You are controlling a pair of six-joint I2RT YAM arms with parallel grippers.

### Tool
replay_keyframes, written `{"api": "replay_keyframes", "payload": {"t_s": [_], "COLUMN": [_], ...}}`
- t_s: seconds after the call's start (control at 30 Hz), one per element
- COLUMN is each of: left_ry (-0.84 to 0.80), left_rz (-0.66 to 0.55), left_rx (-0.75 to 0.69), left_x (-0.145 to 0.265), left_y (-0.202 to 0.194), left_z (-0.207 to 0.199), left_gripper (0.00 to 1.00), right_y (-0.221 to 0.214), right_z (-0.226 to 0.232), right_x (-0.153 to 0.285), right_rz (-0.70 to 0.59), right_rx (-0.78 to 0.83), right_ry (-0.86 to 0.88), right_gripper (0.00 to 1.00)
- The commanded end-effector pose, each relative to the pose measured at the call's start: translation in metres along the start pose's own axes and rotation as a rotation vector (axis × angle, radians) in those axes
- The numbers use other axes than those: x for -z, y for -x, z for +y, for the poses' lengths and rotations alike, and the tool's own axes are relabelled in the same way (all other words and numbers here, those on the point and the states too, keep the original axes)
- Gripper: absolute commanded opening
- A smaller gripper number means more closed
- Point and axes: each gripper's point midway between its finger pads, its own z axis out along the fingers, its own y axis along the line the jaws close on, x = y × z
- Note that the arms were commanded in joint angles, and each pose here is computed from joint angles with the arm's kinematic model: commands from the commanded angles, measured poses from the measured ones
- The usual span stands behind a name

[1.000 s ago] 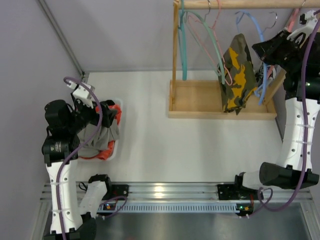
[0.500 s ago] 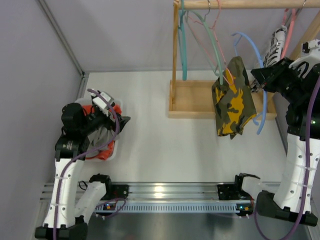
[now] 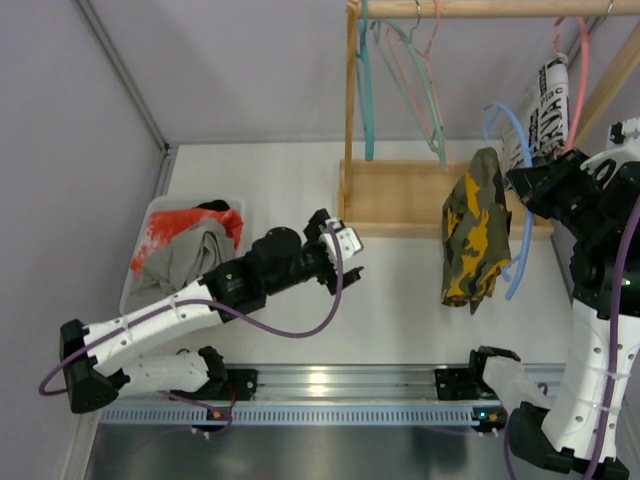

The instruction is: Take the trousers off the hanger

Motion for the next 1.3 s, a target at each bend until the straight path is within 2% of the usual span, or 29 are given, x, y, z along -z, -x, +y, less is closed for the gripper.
{"api": "replay_keyframes", "payload": {"t_s": [0.0,0.13,0.17,0.4,0.57,0.83,1.03,1.27], "left_ry": [0.146,0.064,0.038,0.001,-0.036,0.050,0.038,0.094], "left_rz": [-0.184,-0.231,-0.277,-0.343,-0.367,-0.330,-0.341,-0.315], "left_rx": [0.007,0.016,0.039,0.081,0.110,0.138,0.100,0.155], "left_x": [-0.010,-0.035,-0.035,-0.059,-0.059,-0.074,-0.070,-0.080], "left_y": [0.064,0.092,0.112,0.155,0.161,0.159,0.166,0.161], "left_z": [-0.004,-0.048,-0.059,-0.108,-0.125,-0.125,-0.151,-0.150], "left_gripper": [0.95,0.98,0.97,0.98,0.97,0.91,0.89,0.91], "right_y": [0.042,0.038,0.036,0.028,0.029,0.025,0.017,0.023], "right_z": [0.032,0.029,0.029,0.024,0.028,0.034,0.033,0.040], "right_x": [0.029,0.033,0.033,0.032,0.030,0.029,0.023,0.030], "right_rz": [-0.206,-0.210,-0.209,-0.222,-0.229,-0.221,-0.201,-0.229], "right_rx": [-0.001,-0.048,-0.065,-0.184,-0.268,-0.389,-0.508,-0.517], "right_ry": [0.088,0.074,0.074,0.069,0.094,0.142,0.172,0.205], "right_gripper": [0.00,0.00,0.00,0.00,0.00,0.00,0.00,0.00]}}
